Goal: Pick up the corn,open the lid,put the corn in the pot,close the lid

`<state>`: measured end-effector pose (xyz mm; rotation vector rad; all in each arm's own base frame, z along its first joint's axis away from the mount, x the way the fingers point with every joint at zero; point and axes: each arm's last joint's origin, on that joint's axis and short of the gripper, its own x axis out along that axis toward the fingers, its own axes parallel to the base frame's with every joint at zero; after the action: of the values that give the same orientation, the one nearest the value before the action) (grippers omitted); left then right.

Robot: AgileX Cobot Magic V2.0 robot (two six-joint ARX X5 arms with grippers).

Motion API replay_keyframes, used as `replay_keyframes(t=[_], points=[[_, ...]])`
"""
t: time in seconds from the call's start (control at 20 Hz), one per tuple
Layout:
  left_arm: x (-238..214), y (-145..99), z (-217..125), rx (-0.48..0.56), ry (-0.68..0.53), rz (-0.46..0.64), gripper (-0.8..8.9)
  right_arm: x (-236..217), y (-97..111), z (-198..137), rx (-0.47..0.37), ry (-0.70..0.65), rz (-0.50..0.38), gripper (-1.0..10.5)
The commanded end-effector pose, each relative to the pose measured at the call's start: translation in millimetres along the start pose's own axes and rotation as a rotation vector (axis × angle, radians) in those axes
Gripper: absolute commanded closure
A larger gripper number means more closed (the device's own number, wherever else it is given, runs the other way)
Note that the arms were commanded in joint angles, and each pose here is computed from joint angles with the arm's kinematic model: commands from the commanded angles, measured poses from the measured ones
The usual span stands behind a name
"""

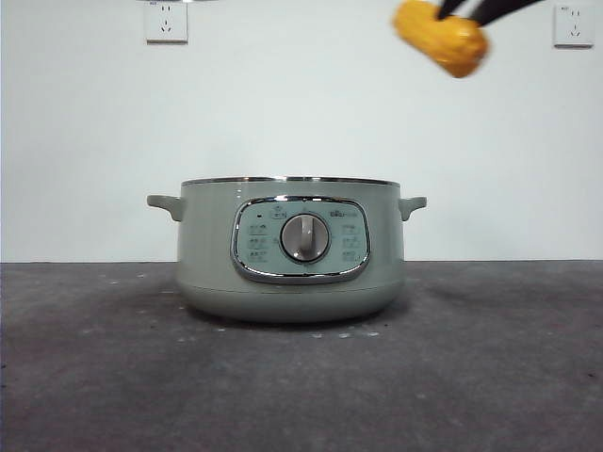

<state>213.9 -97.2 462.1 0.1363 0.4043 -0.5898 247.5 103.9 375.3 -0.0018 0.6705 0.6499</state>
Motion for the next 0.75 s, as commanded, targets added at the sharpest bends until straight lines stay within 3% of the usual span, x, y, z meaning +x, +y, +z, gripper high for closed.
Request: replay_keyframes(t=[0.05,0.4,0.75], points=[[-16,-2,-10,0.018,-0.044,0.005,8.22,24,6,24,-0.014,0.007,0.038,9.6],[-52,-13,-76,-0.011,-0.047,0.017,8.22,123,17,67,-0.055,0.126,0.060,9.6],[-91,-22,-91,-0.006,-0.072,0.023,8.22,221,11,49,-0.072,0.337,0.017,9.6]])
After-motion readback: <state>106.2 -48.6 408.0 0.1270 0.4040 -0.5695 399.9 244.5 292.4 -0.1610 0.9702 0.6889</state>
